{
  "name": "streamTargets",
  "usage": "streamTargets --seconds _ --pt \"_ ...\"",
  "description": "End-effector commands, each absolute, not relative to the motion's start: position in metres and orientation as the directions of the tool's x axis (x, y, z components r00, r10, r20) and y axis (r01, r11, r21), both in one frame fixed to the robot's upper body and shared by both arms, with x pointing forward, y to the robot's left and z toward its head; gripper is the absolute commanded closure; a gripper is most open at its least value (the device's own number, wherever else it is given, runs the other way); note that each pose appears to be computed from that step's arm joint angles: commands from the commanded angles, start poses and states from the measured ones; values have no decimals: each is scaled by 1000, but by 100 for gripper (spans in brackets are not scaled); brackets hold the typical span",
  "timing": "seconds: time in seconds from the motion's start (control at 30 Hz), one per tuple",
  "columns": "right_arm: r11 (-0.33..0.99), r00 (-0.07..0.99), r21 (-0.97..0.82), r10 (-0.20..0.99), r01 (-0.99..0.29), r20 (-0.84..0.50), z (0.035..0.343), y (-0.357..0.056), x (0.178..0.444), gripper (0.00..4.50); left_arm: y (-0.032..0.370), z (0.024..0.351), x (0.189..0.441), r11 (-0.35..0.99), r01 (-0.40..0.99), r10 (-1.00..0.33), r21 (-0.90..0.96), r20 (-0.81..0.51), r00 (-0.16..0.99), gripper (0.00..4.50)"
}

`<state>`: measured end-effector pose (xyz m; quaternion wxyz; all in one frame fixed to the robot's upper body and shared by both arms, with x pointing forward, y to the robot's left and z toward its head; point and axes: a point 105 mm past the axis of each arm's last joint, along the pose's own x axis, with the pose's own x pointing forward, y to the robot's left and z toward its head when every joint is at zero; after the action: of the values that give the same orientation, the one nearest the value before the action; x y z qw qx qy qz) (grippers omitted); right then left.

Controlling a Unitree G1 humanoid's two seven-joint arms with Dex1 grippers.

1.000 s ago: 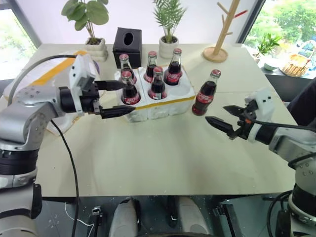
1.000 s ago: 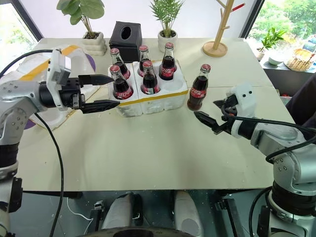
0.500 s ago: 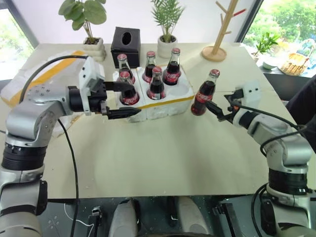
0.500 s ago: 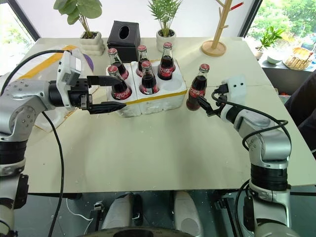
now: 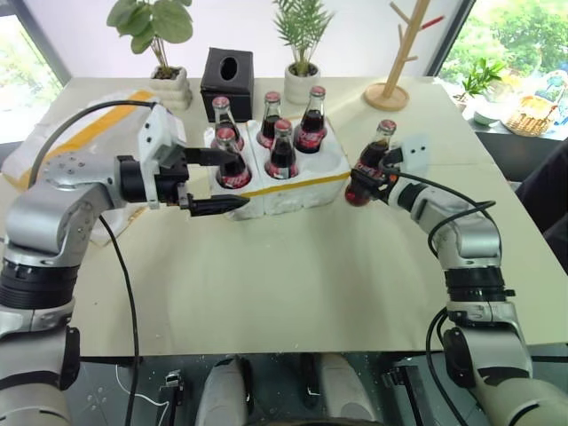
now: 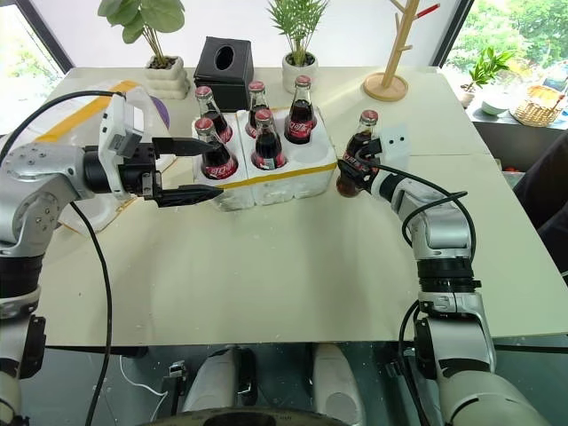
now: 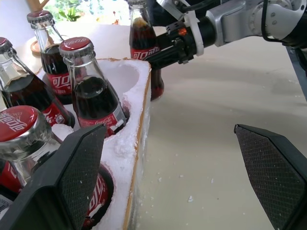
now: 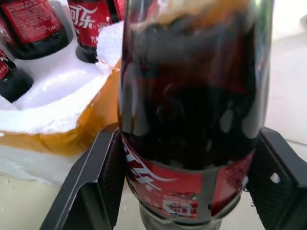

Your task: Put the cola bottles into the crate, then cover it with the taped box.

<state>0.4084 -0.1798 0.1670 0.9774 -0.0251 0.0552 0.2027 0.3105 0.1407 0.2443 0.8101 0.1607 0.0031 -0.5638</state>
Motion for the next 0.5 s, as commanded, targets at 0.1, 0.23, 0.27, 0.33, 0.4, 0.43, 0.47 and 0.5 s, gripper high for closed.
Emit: streamTargets --seconds 0.1,0.23,0.27,0.33,0.4,0.43,0.47,0.5 --pt "931 927 -145 354 -336 127 257 -208 406 175 146 256 306 331 889 -905 315 -161 394 0" --pt "903 868 -178 427 -392 254 308 -196 399 175 146 256 305 337 887 -903 317 -160 400 0" --pt "880 835 -165 475 -445 278 319 -182 396 175 146 256 306 338 886 -902 317 -159 401 0" --pt "843 788 -147 537 -518 300 329 -162 391 175 146 256 306 340 885 -901 318 -158 403 0" --pt "805 753 -133 590 -579 292 329 -142 389 175 146 257 307 342 884 -901 319 -156 405 0" --pt "791 743 -137 608 -596 281 327 -134 388 175 146 257 307 343 883 -901 320 -155 406 0" --pt "783 738 -146 620 -605 267 323 -126 389 175 146 257 307 344 882 -900 321 -154 407 0" --pt "779 738 -156 626 -608 250 319 -120 390 175 146 257 307 344 882 -900 322 -154 408 0"
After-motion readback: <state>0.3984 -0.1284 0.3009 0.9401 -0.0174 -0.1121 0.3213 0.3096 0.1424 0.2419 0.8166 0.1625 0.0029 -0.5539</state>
